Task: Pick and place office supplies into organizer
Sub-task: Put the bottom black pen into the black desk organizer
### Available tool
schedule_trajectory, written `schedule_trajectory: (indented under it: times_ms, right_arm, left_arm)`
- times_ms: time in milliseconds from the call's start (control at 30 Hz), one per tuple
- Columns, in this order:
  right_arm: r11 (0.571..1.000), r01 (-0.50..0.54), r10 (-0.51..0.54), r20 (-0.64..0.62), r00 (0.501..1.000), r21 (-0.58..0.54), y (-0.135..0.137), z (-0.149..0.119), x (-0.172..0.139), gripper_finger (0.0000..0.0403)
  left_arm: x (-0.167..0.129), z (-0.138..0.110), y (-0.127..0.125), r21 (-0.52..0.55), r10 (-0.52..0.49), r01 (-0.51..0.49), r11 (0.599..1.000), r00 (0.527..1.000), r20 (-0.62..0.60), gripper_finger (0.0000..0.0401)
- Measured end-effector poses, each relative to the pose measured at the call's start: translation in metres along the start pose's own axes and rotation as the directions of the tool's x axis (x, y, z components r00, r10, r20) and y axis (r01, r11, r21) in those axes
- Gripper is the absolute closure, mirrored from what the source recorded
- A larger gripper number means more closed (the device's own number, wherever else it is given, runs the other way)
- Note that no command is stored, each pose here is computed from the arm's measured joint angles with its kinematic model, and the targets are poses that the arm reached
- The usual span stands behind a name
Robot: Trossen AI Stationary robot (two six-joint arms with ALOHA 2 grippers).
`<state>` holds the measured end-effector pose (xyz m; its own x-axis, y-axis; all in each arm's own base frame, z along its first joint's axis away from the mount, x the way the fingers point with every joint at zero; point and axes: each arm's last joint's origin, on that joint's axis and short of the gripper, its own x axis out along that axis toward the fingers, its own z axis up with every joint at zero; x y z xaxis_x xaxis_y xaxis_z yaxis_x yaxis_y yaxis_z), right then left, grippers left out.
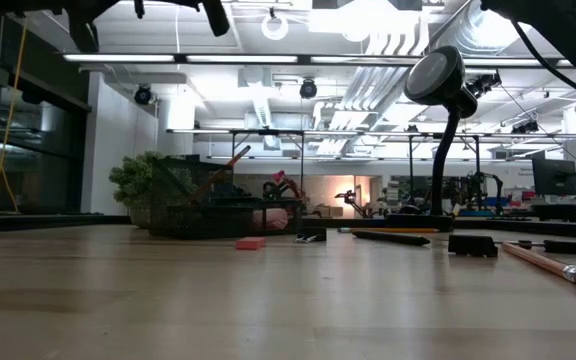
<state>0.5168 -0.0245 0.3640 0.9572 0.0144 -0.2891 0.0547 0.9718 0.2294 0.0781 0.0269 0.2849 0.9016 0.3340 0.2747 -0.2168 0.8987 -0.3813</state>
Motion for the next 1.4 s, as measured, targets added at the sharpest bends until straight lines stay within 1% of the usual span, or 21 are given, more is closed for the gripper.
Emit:
schedule_trajectory:
  times_ms: [133, 233, 367, 500, 600, 1167, 1300, 1400]
  right_arm:
    - [1.0, -0.001, 0.001, 0.0, 1.0, -0.004, 0.0, 0.0, 0.0, 0.0377]
    - [1.0, -0.002, 0.002, 0.001, 1.0, -0.005, 0.0, 0.0, 0.0, 0.0372]
    - [1.0, 0.004, -0.004, 0.0, 1.0, -0.005, 0.0, 0.0, 0.0, 0.0372]
    - [1.0, 0.006, -0.006, 0.0, 1.0, -0.005, 0.0, 0.0, 0.0, 0.038]
    - [1.0, 0.007, -0.007, 0.001, 1.0, -0.005, 0.0, 0.0, 0.0, 0.0378]
    - [1.0, 0.009, -0.009, 0.002, 1.0, -0.004, -0.001, 0.0, 0.0, 0.0378]
    - [1.0, 0.009, -0.009, 0.002, 1.0, -0.004, -0.001, 0.0, 0.0, 0.0379]
    - [1.0, 0.019, -0.019, 0.0, 1.0, 0.002, -0.001, 0.0, 0.0, 0.0374]
  left_arm:
    - [0.01, 0.0, -0.001, 0.0, -0.03, 0.03, 1.0, 1.0, 0.0, 0.0288]
    - [0.016, 0.0, -0.002, 0.021, -0.052, 0.052, 0.998, 0.999, 0.006, 0.0288]
    - [0.017, 0.0, -0.002, 0.031, -0.065, 0.065, 0.997, 0.998, 0.011, 0.0288]
    - [0.017, 0.0, -0.004, 0.032, -0.104, 0.104, 0.994, 0.995, -0.001, 0.0288]
    - [0.017, 0.0, -0.004, 0.033, -0.125, 0.125, 0.992, 0.992, -0.01, 0.0288]
    - [0.03, -0.011, 0.0, 0.029, -0.089, 0.092, 0.995, 0.992, -0.085, 0.0288]
    - [0.03, -0.01, 0.0, 0.029, -0.091, 0.094, 0.995, 0.993, -0.08, 0.0288]
    - [0.03, -0.007, -0.002, 0.032, -0.104, 0.106, 0.994, 0.993, -0.049, 0.0288]
